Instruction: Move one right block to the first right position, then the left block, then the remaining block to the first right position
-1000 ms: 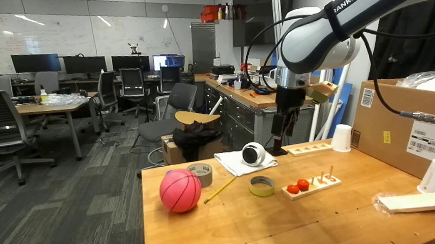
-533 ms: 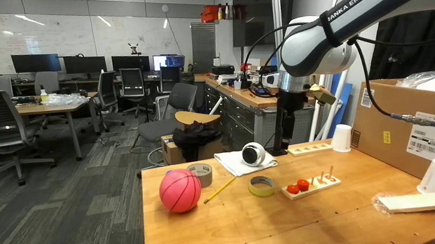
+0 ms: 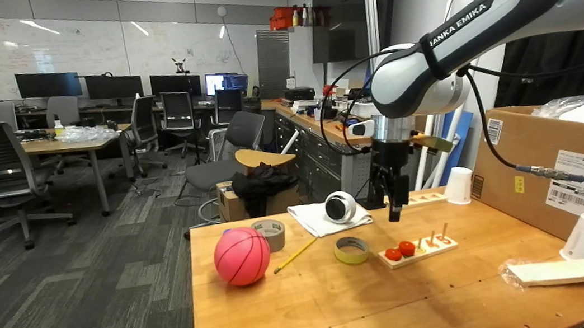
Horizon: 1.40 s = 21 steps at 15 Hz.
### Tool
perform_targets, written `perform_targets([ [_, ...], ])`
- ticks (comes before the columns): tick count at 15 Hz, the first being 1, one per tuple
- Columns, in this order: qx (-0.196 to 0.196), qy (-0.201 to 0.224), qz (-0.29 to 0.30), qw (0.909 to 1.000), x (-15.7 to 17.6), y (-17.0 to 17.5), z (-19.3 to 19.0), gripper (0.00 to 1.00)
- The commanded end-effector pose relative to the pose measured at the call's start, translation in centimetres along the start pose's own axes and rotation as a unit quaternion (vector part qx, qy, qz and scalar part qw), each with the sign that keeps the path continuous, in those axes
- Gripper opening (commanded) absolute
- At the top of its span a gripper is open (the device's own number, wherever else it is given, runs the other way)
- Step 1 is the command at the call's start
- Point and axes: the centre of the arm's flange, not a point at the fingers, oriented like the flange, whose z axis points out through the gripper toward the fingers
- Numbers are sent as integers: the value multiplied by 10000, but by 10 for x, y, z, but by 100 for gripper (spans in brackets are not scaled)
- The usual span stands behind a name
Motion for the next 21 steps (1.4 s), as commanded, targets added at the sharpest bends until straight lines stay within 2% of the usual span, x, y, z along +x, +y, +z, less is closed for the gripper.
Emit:
perform_targets([
  [1, 5, -2, 1, 10000, 0, 0, 1, 100],
  [5, 6, -3, -3, 10000, 1, -1, 1, 100],
  [7, -45, 0, -246, 9997, 8, 0, 4, 100],
  [9, -406, -117, -646, 9970, 10, 7, 10, 100],
  [11, -584, -294, -1185, 9908, 7, 18, 16, 100],
  [14, -374, -403, -1577, 9860, -7, 37, 31, 100],
  [17, -67, -423, -1608, 9861, -30, 55, 46, 100],
  [21, 17, -294, -1576, 9871, -52, 70, 60, 100],
])
